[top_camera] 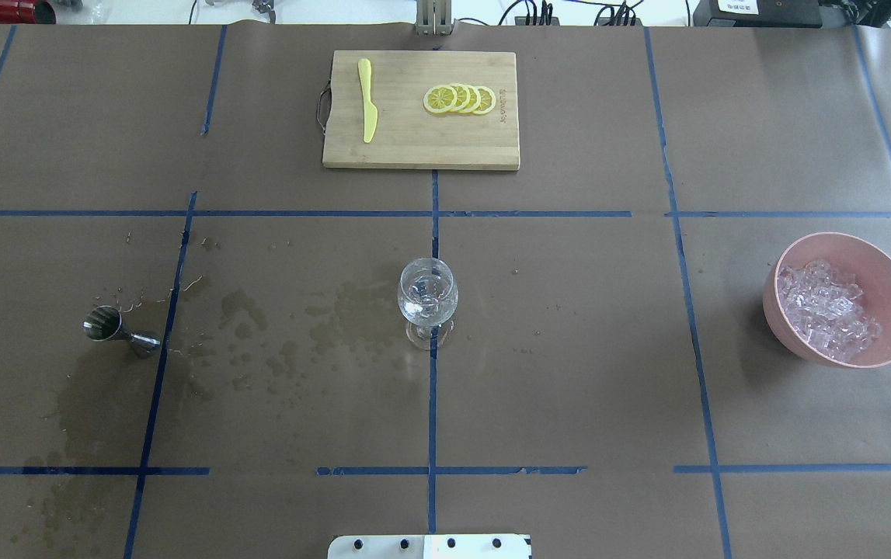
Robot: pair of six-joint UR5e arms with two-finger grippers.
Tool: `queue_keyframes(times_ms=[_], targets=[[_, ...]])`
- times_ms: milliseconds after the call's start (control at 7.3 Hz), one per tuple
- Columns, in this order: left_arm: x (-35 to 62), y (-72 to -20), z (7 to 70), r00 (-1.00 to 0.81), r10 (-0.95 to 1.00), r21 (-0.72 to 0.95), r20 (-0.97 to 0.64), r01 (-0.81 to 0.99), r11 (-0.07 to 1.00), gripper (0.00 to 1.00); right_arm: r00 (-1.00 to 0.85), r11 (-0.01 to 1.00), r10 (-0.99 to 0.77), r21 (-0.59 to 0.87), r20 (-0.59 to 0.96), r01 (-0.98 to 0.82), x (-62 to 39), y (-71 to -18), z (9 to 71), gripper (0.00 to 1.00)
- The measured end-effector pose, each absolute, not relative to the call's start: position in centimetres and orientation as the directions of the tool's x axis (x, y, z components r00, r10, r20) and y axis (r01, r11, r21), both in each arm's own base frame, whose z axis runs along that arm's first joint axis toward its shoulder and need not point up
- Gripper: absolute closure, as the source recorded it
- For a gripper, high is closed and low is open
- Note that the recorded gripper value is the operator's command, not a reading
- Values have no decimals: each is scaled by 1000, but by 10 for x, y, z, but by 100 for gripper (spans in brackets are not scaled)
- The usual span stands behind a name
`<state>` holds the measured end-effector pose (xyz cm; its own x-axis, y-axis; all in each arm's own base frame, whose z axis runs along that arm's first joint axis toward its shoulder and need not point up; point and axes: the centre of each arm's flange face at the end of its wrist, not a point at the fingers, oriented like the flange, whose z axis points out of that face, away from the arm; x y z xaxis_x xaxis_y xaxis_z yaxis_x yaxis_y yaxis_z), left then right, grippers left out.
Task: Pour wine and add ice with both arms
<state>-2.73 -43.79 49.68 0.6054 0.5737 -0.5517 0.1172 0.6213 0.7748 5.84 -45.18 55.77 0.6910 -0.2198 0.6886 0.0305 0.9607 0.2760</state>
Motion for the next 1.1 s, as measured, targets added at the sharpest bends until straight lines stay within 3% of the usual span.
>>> queue_keyframes(times_ms=[274,1096], targets=[[35,-433,480,592,531,759,-606,233,607,0,691,960,-221,278,688,31,58,-450,559,0],[220,-354,480,626,390,730,-675,490,477,0,692,963,-214,268,690,31,58,-446,564,0]])
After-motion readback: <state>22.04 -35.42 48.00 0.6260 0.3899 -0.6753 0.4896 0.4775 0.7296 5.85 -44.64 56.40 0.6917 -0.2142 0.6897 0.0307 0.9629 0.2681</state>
